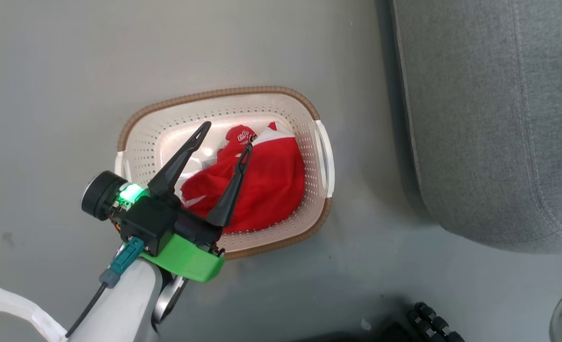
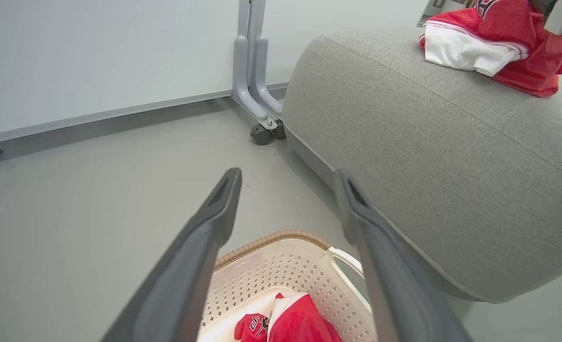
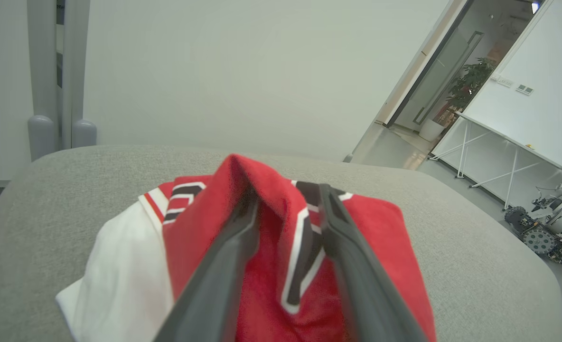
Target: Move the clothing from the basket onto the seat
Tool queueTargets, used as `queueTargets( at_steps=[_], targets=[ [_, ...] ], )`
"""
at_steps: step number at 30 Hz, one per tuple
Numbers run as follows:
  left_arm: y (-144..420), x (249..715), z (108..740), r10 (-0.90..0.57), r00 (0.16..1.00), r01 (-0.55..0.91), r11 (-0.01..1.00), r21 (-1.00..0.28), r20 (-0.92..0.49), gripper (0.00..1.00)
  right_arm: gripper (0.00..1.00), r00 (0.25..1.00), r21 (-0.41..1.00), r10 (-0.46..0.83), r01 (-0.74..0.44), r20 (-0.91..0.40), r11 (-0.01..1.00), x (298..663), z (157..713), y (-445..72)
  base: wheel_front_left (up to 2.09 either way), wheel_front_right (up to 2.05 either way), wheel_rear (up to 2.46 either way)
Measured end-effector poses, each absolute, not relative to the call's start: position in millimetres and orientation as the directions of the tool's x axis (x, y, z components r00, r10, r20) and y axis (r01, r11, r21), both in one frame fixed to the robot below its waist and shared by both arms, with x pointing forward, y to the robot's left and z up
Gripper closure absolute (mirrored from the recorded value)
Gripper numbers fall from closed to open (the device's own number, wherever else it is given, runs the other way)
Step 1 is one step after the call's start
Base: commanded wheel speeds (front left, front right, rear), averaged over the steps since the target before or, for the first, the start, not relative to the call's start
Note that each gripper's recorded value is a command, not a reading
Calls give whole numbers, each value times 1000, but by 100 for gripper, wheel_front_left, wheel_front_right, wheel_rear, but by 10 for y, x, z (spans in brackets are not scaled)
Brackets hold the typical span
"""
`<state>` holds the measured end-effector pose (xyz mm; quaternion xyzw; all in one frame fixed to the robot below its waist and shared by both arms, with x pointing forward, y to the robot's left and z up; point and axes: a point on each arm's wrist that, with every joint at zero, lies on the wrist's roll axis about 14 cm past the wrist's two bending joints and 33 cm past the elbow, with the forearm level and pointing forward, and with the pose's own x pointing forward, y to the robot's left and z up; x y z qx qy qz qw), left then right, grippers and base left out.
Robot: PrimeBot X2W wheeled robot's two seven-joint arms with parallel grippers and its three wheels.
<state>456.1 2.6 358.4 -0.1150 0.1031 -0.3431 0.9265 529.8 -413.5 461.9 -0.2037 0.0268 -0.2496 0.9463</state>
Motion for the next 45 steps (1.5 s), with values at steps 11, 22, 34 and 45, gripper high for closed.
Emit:
queueTargets(
  at_steps=[11, 22, 34, 45],
  targets=[
    [40, 4364, 4021, -614, 785, 578, 773, -262, -79, 0, 0, 905, -245, -412, 426, 108, 871, 4861, 4979, -3711, 0, 0, 0],
    [421, 4103, 4406, -447, 893, 412, 859, -303, -52, 0, 0, 946, -107, -320, 314, -52, 943, 4282, 4588, -3179, 0, 0, 0],
    [1163, 3851, 4752, -212, 977, 207, 951, -231, 5, 0, 0, 990, 54, 137, -137, 14, 989, 4202, 4816, -1545, 0, 0, 0],
    [1449, 3531, 5219, -87, 987, 112, 974, -195, 134, 0, 0, 942, 131, 259, -290, 215, 948, 3699, 5457, -1069, 0, 0, 0]
  ],
)
